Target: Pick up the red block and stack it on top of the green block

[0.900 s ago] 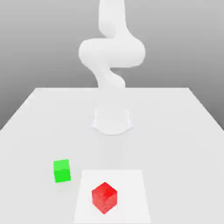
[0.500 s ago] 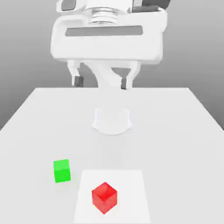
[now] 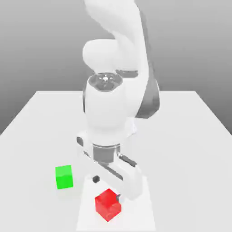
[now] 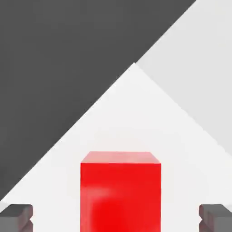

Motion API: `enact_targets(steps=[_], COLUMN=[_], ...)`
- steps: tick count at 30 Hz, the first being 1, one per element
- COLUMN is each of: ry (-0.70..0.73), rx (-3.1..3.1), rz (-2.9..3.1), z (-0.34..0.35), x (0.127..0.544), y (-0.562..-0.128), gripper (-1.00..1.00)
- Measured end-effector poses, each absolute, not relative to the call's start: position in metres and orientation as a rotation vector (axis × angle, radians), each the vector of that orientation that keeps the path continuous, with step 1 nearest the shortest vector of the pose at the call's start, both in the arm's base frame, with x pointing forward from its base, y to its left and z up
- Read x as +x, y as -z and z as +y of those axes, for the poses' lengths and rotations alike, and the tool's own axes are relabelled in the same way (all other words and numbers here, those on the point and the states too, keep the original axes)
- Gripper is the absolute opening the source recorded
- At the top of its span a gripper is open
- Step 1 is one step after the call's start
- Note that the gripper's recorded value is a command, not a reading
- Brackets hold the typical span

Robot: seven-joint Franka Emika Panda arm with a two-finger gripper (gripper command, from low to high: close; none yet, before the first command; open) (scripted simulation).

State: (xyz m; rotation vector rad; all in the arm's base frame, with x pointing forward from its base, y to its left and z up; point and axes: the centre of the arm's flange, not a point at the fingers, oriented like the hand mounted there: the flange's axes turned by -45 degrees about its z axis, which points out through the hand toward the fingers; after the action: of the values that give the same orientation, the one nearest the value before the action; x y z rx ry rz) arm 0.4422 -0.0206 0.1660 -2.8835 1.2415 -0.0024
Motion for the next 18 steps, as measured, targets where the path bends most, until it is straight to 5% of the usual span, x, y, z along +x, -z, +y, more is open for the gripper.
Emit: enact_targets(steps=[1,2,9,14,18], ry=[0.001,0.000,0.003,0.003,0.005], rx=[-2.884,-2.884,-2.884,-2.884,-2.858], rz=[1.242,1.242,1.242,1.243,1.361], z=[-0.020,-0.020,-0.020,-0.021,-0.089], x=[0.441,0.441,0.441,0.441,0.403], y=[-0.154,-0.147,-0.148,-0.199,-0.224], gripper=[0.00,-1.00,-1.00,-1.00,-1.00])
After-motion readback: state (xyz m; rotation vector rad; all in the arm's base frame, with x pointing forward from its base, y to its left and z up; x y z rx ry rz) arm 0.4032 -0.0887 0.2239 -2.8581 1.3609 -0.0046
